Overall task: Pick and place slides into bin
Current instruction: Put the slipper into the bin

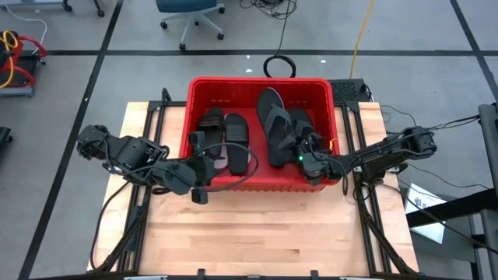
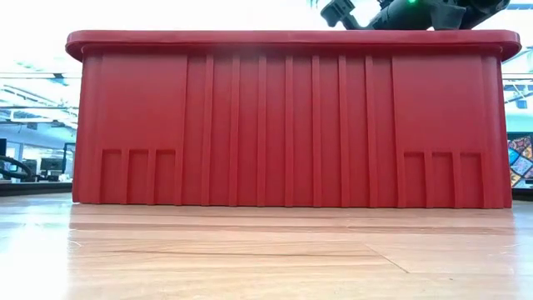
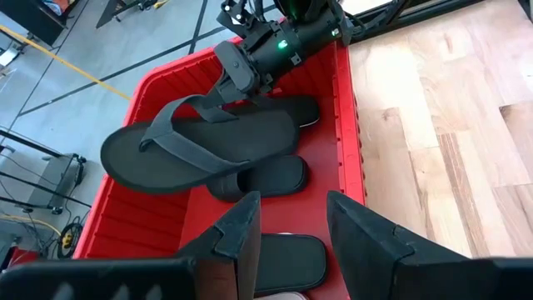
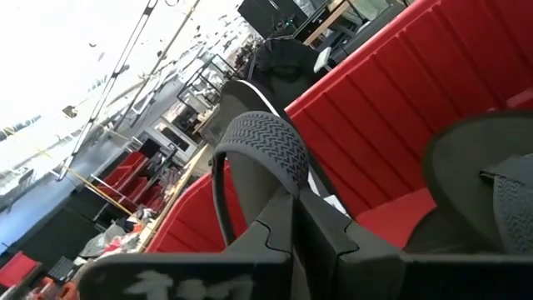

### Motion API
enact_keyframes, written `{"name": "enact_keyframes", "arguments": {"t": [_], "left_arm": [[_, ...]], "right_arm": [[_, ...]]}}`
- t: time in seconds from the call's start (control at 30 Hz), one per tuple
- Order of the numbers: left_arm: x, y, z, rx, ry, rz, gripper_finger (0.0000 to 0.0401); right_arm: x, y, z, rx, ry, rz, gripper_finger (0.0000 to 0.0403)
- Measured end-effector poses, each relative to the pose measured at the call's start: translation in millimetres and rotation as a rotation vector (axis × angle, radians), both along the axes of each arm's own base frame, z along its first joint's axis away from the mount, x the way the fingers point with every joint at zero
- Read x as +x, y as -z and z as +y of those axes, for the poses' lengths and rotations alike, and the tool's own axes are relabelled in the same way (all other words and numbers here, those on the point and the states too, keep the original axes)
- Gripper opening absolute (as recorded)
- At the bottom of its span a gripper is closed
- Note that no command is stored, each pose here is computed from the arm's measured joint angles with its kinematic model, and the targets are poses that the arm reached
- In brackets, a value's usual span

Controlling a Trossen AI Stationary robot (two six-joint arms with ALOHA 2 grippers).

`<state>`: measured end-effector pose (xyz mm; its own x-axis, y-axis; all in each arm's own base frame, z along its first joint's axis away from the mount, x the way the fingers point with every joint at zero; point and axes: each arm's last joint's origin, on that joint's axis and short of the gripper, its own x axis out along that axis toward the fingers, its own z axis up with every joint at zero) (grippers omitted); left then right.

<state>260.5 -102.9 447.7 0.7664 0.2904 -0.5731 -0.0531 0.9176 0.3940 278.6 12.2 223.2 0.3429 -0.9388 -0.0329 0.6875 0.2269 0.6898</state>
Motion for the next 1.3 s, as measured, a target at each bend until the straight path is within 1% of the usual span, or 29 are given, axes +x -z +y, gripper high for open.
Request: {"name": "enact_keyframes", "arguments": {"t": [0.53, 0.93, 1.0, 1.1, 1.2, 1.3], "left_arm": [[0.0, 0.0, 0.0, 0.0, 0.0, 0.0, 0.0138], [0.1, 0.1, -0.1, 0.0, 0.001, 0.001, 0.0138], [0.1, 0.1, -0.1, 0.0, 0.001, 0.001, 0.0138], [0.1, 0.1, -0.1, 0.0, 0.001, 0.001, 0.0138], [0.1, 0.1, -0.1, 0.001, 0.001, 0.001, 0.0138], [0.1, 0.1, -0.1, 0.001, 0.001, 0.001, 0.0138]], "right_arm": [[-0.2, 1.5, -0.6, -0.019, -0.002, 0.059, 0.0], [-0.2, 1.9, -0.6, -0.087, -0.013, 0.245, 0.0], [-0.2, 1.8, -0.6, -0.079, -0.011, 0.224, 0.0], [-0.1, 2.0, -2.6, -0.047, -0.001, 0.14, 0.0], [-0.5, 4.3, -3.7, -0.056, 0.001, 0.186, 0.0], [-1.5, 8.6, -4.0, -0.037, 0.005, 0.168, 0.0]]}}
